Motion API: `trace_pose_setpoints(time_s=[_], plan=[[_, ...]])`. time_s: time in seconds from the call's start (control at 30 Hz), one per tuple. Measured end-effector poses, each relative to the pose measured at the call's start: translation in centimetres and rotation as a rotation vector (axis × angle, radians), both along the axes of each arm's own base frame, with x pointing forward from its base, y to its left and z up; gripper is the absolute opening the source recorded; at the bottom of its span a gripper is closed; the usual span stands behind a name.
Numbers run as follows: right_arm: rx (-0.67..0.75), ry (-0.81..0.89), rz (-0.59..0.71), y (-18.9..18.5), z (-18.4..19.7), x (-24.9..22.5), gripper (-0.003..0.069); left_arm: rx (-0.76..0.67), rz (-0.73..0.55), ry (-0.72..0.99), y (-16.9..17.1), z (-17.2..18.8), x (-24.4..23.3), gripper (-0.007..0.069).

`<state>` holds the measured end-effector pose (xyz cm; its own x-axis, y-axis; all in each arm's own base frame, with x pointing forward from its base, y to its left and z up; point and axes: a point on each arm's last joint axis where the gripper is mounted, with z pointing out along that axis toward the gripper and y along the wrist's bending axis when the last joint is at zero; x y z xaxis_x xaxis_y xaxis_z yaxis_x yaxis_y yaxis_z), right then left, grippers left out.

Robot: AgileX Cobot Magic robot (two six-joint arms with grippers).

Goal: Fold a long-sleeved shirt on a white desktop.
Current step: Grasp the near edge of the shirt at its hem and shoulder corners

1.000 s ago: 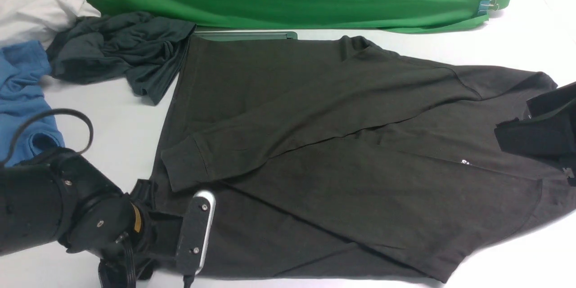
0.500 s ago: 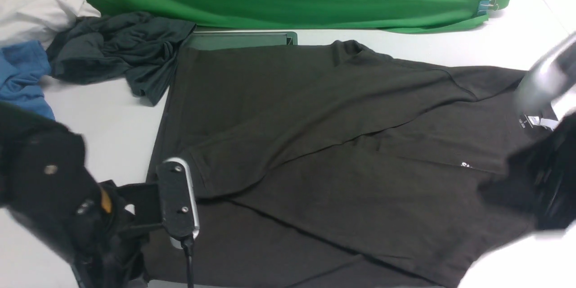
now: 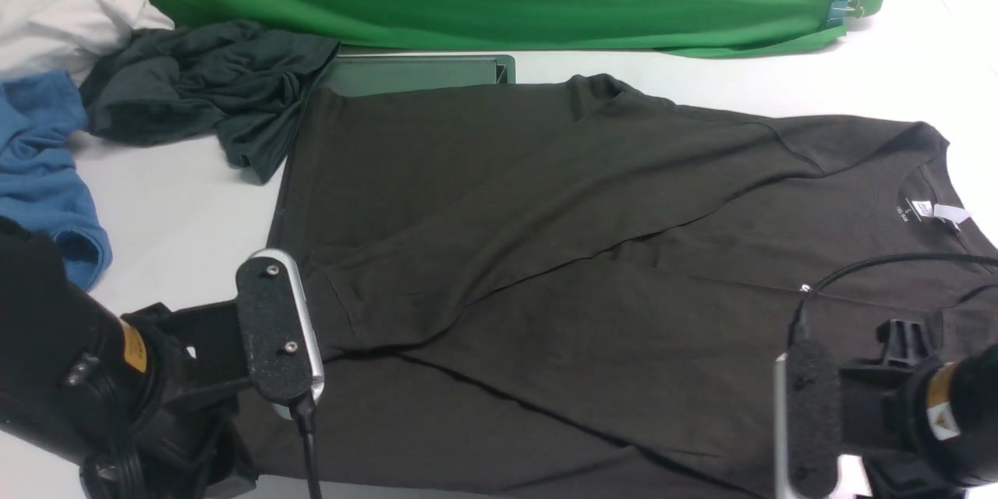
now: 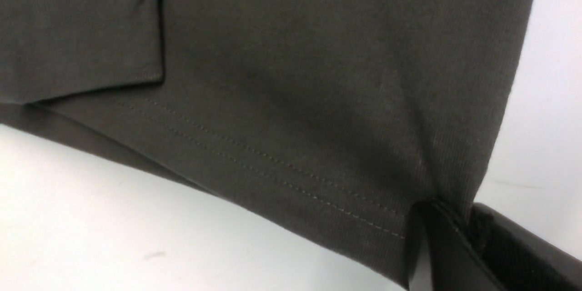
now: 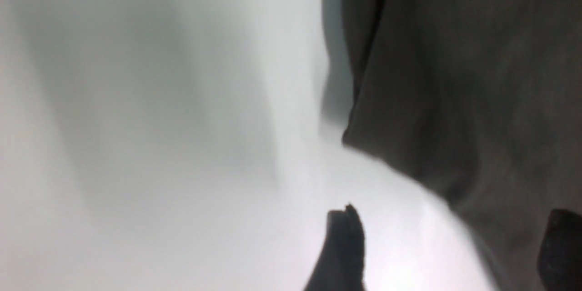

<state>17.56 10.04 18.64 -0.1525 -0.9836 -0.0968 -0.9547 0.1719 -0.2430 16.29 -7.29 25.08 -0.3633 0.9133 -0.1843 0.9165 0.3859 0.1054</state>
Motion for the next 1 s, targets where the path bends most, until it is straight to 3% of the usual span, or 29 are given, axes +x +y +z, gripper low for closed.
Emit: trace_pose_setpoints(time_s=[0.4, 0.47, 0.67, 0.87, 1.0], plan=[[-0.035, 0.021, 0.129, 0.9, -2.6, 1.3, 0.0514, 0.005, -0.001, -0.024, 0.2, 0.3, -0.2, 0.0031], [-0.040, 0.026, 0.143, 1.1, -3.1, 1.5, 0.0468, 0.006, -0.001, -0.023, 0.2, 0.3, -0.2, 0.0031], [-0.052, 0.045, 0.161, 1.3, -3.8, 1.8, 0.0207, 0.004, -0.001, -0.027, 0.2, 0.4, -0.1, 0.0031], [-0.046, 0.058, 0.093, 1.1, -3.3, 1.5, 0.0051, 0.003, 0.080, 0.018, 0.3, 0.5, -0.4, 0.0031], [-0.029, 0.087, -0.041, 0.3, -1.4, 0.3, 0.0038, -0.008, 0.167, 0.059, 0.4, 0.7, -1.1, 0.0031]])
